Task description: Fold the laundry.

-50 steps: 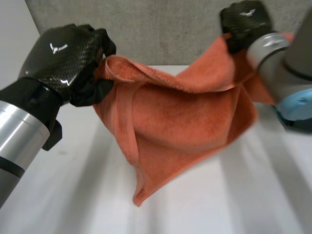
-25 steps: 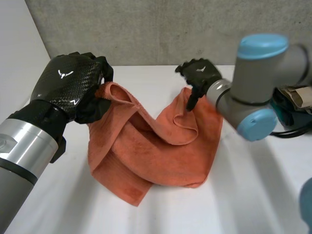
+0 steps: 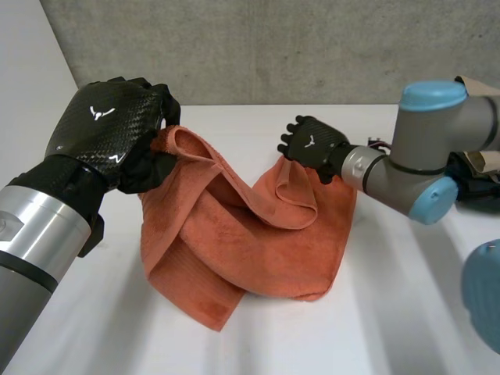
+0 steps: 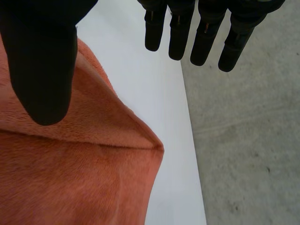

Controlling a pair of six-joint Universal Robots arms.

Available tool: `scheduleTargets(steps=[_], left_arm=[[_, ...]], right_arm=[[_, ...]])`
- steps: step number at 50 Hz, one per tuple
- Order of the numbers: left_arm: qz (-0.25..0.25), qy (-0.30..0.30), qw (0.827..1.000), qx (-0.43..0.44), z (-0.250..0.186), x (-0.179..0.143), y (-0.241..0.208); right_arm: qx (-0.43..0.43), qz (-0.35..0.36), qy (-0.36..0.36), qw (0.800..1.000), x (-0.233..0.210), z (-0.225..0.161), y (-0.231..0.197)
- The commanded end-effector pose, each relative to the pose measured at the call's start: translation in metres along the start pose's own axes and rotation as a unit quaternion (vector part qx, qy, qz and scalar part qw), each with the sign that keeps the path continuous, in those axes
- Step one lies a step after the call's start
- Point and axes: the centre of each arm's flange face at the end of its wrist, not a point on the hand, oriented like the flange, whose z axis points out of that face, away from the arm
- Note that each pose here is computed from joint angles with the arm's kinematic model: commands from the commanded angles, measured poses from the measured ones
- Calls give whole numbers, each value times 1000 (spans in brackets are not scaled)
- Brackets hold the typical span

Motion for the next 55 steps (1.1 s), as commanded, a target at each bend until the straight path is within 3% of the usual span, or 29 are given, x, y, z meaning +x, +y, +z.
scheduleTargets(steps=[1,13,17,20,25,26,33,38,43,50,55], left_arm=[[0,-2,1000,-4,1,-1,3],[1,-3,1000,-10,2,-1,7],[2,-14,1000,-6,5,-7,5],[6,-33,999,1,10,-18,0],[14,-69,997,23,20,-41,-12],[15,-73,997,28,21,-43,-16],[35,-83,993,81,25,-67,-50],[47,-93,992,73,30,-89,-54],[43,-71,996,31,36,-99,-42],[12,-43,996,-75,61,-105,24],[50,-27,989,-137,89,-113,72]], right_arm=[[25,-5,2,1000,-20,27,18],[67,-23,6,997,-49,52,28],[76,-26,18,997,-37,50,16],[63,-7,68,996,7,37,-1],[2,92,196,976,93,-7,-17],[-21,123,227,966,118,-30,-17],[-89,147,271,947,175,-143,-61],[-148,170,272,936,177,-197,-84],[-173,176,247,937,163,-222,-103],[-232,155,189,942,132,-215,-79],[-290,161,141,933,111,-186,-35]])
